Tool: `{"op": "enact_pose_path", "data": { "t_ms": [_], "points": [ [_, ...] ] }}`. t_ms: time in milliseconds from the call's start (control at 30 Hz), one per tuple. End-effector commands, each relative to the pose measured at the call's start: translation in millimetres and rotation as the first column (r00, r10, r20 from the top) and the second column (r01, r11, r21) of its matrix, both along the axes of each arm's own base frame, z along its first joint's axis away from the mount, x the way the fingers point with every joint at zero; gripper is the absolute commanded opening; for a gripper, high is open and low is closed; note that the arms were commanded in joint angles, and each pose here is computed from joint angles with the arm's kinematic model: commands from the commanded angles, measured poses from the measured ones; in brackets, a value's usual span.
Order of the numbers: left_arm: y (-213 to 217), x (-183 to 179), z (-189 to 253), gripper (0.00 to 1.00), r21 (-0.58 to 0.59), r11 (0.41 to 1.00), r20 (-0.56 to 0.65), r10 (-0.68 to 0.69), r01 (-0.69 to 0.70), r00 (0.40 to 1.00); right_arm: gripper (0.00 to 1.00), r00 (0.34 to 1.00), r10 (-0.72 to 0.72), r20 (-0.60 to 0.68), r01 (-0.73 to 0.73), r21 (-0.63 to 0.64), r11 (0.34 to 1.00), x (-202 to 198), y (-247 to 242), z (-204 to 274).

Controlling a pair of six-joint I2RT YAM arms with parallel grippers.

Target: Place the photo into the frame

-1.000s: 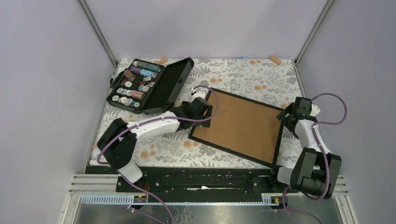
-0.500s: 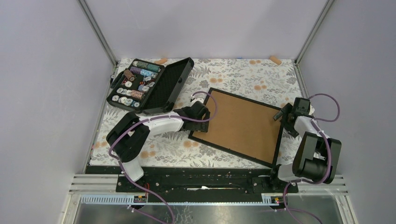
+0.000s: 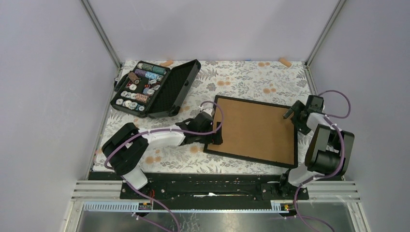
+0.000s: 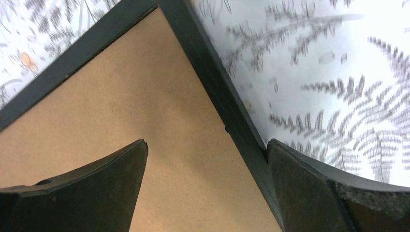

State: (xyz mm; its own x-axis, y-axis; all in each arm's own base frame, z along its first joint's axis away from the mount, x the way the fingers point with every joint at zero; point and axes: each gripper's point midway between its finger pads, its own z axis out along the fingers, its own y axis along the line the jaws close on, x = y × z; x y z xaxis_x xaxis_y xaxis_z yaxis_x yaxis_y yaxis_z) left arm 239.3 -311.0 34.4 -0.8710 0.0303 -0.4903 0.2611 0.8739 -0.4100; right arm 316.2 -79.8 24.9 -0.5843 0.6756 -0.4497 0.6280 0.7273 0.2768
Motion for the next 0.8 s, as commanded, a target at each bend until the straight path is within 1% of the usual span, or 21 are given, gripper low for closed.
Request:
{"op": "enact_pose_path", "data": {
  "t_ms": [0,100,167,233,333,433,500,567,600,667,700,733,767],
  "points": [
    [-46.9,-73.5,11.8,0.96,-0.181,0.976,-0.139,-0.145,0.119,0.980,1.00,0.992,0.106,0.072,-0.114,0.118,0.986,35.7,26.1,14.0],
    [-51.1,-87.5,18.7,0.96,-0.217,0.969,-0.128,-0.152,0.122,0.980,1.00,0.979,0.189,0.076,-0.198,0.138,0.970,56.0,43.0,10.0],
    [-47.8,-92.8,17.4,0.96,-0.211,0.969,-0.123,-0.153,0.125,0.981,1.00,0.966,0.251,0.059,-0.257,0.130,0.958,69.1,56.8,4.8],
    [-44.6,-98.4,16.5,0.96,-0.210,0.968,-0.126,-0.165,0.136,0.978,1.00,0.954,0.300,0.029,-0.301,0.095,0.949,81.6,66.6,2.6],
    [-31.2,-97.2,17.9,0.98,-0.185,0.976,-0.100,-0.132,0.112,0.986,1.00,0.959,0.266,-0.097,-0.270,-0.023,0.963,83.4,45.1,4.5],
    [-15.1,-90.8,31.1,0.98,-0.166,0.983,-0.034,-0.090,0.084,0.995,1.00,0.961,0.194,-0.199,-0.232,-0.186,0.955,81.2,13.1,36.9],
    [-2.9,-83.7,39.7,0.98,-0.162,0.986,0.018,-0.038,0.040,0.999,1.00,0.962,0.146,-0.229,-0.217,-0.328,0.919,76.6,-1.8,70.5],
    [11.8,-73.7,44.7,0.98,-0.157,0.987,0.070,0.042,-0.031,0.997,1.00,0.963,0.127,-0.240,-0.221,-0.423,0.879,62.7,0.6,95.4],
    [17.1,-69.5,50.7,0.97,-0.178,0.982,0.090,0.086,-0.068,0.992,1.00,0.962,0.153,-0.228,-0.240,-0.429,0.871,56.8,12.5,103.1],
    [24.3,-62.6,53.2,0.93,-0.221,0.966,0.099,0.157,-0.132,0.983,1.00,0.920,0.343,-0.189,-0.388,-0.330,0.860,44.3,72.8,103.7],
    [24.7,-60.3,54.6,0.89,-0.247,0.958,0.100,0.173,-0.144,0.980,1.00,0.875,0.459,-0.154,-0.484,-0.247,0.839,35.6,111.1,98.7],
    [25.3,-56.8,55.2,0.84,-0.265,0.951,0.102,0.195,-0.162,0.976,1.00,0.815,0.568,-0.113,-0.579,-0.151,0.801,21.8,149.3,92.0],
    [27.7,-53.0,53.9,0.78,-0.270,0.944,0.102,0.226,-0.192,0.969,1.00,0.767,0.637,-0.069,-0.641,-0.067,0.765,6.6,180.7,88.8]
  ]
}}
